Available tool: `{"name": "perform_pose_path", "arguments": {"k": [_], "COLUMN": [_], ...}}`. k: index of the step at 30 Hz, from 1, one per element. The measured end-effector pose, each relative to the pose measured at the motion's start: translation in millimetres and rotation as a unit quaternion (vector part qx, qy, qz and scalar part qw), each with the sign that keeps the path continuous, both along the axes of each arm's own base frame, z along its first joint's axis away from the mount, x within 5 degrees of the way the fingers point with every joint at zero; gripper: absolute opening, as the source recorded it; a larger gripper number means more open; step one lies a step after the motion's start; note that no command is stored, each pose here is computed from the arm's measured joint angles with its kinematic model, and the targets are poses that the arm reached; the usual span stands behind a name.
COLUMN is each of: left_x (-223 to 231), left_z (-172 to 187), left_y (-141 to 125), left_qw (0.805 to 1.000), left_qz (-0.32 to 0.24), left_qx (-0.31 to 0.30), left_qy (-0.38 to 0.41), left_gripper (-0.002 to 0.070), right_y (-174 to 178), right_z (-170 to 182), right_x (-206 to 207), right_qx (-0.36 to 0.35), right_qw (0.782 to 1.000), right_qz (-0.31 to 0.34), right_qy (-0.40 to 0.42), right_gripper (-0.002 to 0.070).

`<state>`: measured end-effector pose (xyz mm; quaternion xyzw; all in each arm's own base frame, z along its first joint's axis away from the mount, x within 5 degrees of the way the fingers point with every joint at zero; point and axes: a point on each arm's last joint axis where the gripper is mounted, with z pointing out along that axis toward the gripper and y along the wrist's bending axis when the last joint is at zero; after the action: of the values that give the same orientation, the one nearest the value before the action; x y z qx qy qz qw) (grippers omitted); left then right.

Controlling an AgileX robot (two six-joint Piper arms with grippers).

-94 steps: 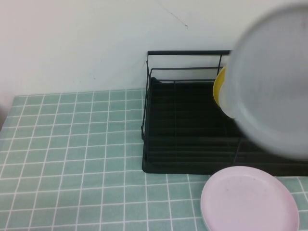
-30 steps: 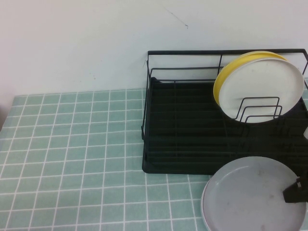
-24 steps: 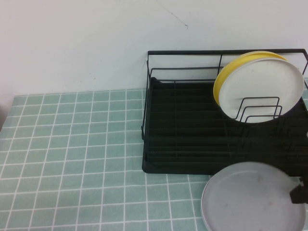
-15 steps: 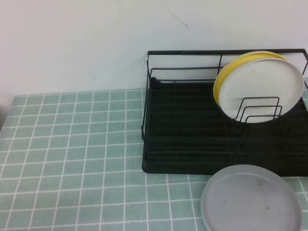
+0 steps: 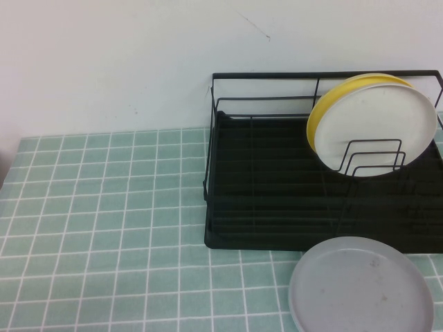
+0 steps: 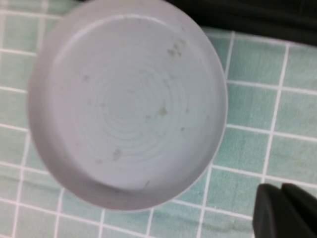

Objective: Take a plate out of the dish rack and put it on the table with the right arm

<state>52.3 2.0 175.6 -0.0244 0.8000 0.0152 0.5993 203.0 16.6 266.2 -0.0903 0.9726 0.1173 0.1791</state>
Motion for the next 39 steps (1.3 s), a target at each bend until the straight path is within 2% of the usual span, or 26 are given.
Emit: {"name": "perform_pose_path", "arguments": {"k": [6, 16, 23, 28, 30, 32, 35, 39], "left_x": [0.0, 0.0, 0.0, 0.0, 0.0, 0.0, 0.0, 0.0], "left_z": [0.0, 0.0, 0.0, 0.0, 0.0, 0.0, 0.0, 0.0], "left_y": [0.0, 0.0, 0.0, 0.0, 0.0, 0.0, 0.0, 0.0], "left_qw": [1.0, 1.0, 1.0, 1.0, 1.0, 1.0, 1.0, 1.0], "left_qz": [0.0, 0.0, 0.0, 0.0, 0.0, 0.0, 0.0, 0.0], "left_qx": [0.0, 0.0, 0.001, 0.001, 0.001, 0.001, 0.001, 0.001], "left_qy": [0.0, 0.0, 0.0, 0.0, 0.0, 0.0, 0.0, 0.0], "left_gripper": [-0.0004, -0.0004, -0.0004, -0.0004, -0.0004, -0.0004, -0.0004, -0.0004], "right_y": [2.3, 5.9, 6.5, 0.1, -2.1, -4.5, -8.4, -14.3], "right_z": [37.5, 62.5, 68.2, 67.3, 65.8, 59.6, 41.0, -4.1], "right_x": [-40.7, -110.9, -129.6, -129.6, -130.1, -131.4, -132.7, -133.3], "right_qx": [-0.005, -0.013, -0.018, -0.058, -0.069, -0.081, -0.099, -0.118], "right_qw": [0.996, 0.98, 0.973, 0.968, 0.959, 0.941, 0.901, 0.852], "right_qz": [0.012, 0.024, 0.027, 0.02, 0.01, -0.004, -0.027, -0.063], "right_qy": [-0.083, -0.198, -0.23, -0.243, -0.274, -0.329, -0.421, -0.507], "right_gripper": [0.0001, -0.0001, -0.0001, -0.0001, -0.0001, -0.0001, -0.0001, -0.0001]}}
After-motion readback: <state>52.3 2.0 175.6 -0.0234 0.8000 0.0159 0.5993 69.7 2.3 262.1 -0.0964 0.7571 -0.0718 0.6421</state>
